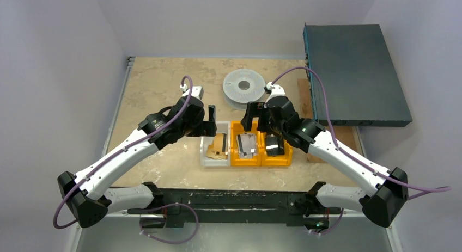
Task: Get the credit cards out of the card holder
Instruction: Move the storage box to the center of the board.
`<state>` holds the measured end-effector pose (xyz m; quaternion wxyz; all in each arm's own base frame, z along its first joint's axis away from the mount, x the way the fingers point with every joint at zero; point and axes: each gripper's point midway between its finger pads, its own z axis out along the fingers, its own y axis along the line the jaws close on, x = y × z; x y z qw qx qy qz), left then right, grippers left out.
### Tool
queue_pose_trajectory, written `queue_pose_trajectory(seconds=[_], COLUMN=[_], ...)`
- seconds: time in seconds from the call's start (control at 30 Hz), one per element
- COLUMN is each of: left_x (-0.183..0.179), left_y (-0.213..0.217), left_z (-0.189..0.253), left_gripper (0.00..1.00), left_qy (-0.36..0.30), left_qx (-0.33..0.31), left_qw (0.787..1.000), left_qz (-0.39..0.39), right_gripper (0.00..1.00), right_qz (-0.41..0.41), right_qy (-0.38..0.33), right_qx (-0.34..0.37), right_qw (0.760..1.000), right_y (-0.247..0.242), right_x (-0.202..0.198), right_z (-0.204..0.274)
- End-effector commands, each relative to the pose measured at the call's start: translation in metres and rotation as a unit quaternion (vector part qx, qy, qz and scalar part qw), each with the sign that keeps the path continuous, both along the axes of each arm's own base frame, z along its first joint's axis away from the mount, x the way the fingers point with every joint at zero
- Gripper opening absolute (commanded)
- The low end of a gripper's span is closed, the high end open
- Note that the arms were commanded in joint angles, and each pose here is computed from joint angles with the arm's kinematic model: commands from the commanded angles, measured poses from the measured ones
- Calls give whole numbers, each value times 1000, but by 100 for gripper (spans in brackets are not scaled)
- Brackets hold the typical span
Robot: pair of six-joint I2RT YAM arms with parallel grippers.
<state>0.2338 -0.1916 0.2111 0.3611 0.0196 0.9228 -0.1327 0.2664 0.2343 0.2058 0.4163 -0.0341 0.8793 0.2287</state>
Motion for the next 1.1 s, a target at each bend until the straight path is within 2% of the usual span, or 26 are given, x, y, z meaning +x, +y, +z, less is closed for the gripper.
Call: queue_pose_trajectory(seconds=[0.0, 0.4, 0.67, 0.93, 1.07], left_x=[4, -1, -6, 17, 39], left_y=[1, -27, -82, -100, -83], left_z=[16, 5, -17, -59, -90], left_gripper=[100, 100, 100, 100, 100], left_qy=[-23, 10, 76, 104, 137], left_qx=[-8, -58, -116, -96, -79], left_qw=[1000, 998, 988, 989, 987], left_qz=[6, -25, -68, -46, 15], right_gripper=[99, 99, 99, 99, 99], right_qz=[-10, -17, -32, -33, -37], right_qy=[-25, -29, -50, -49, -48], right_qx=[10, 10, 25, 23, 16], right_qw=[1000, 999, 998, 998, 998], right_y=[-3, -9, -21, -26, -32], right_x=[5, 1, -5, -9, -13], right_z=[22, 29, 49, 50, 49])
